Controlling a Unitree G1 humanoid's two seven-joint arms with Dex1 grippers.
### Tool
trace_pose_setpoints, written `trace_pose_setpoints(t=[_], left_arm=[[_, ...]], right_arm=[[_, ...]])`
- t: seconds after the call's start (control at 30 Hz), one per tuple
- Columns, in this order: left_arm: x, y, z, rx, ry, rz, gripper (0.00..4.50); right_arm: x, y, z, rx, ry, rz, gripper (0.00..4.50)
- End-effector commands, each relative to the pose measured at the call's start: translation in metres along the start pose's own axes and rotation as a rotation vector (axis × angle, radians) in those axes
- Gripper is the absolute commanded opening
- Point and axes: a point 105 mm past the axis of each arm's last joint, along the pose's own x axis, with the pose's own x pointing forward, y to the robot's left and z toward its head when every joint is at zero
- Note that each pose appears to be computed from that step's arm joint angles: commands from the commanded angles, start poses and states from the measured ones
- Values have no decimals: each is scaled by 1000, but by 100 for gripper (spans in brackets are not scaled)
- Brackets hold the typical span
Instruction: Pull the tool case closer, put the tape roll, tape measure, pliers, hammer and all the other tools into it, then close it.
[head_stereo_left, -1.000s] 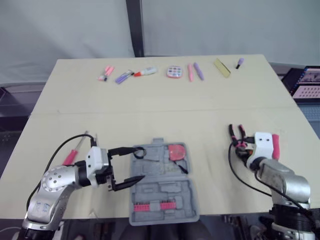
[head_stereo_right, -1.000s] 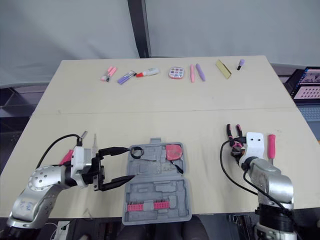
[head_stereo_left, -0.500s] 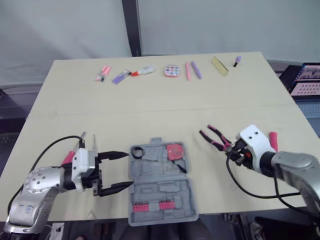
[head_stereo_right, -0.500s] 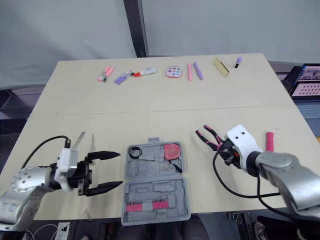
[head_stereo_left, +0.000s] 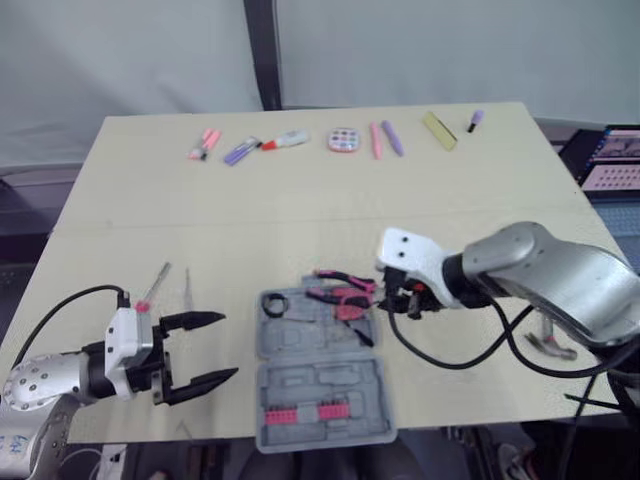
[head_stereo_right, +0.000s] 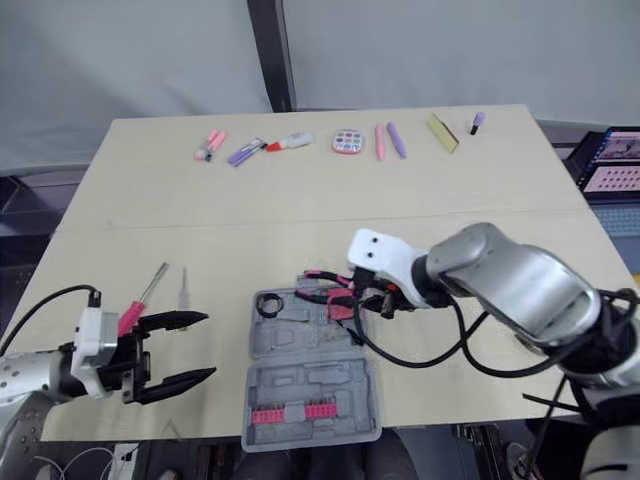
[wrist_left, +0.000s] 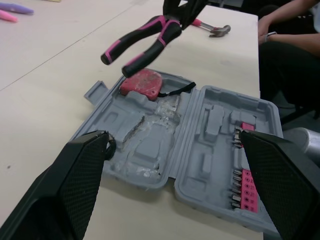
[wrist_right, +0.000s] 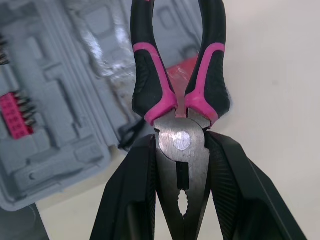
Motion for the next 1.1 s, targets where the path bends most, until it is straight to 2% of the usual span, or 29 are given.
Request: trace_pose_setpoints(t=[0.03,0.33,0.7,1.1], left_arm=[[-10,-1,0,17,10,32,450],[-21,-2,-9,3,32,80,450],[-31,-5,-18,2,55,125,450],[-28,-12,-16,11,58,115,450]], right_arm=[[4,6,12,-118,-1,32,95],[31,11,21,-239,25,85,95],[55,14,29,-278,16,125,95],[71,22,32,-297,3,183,95]])
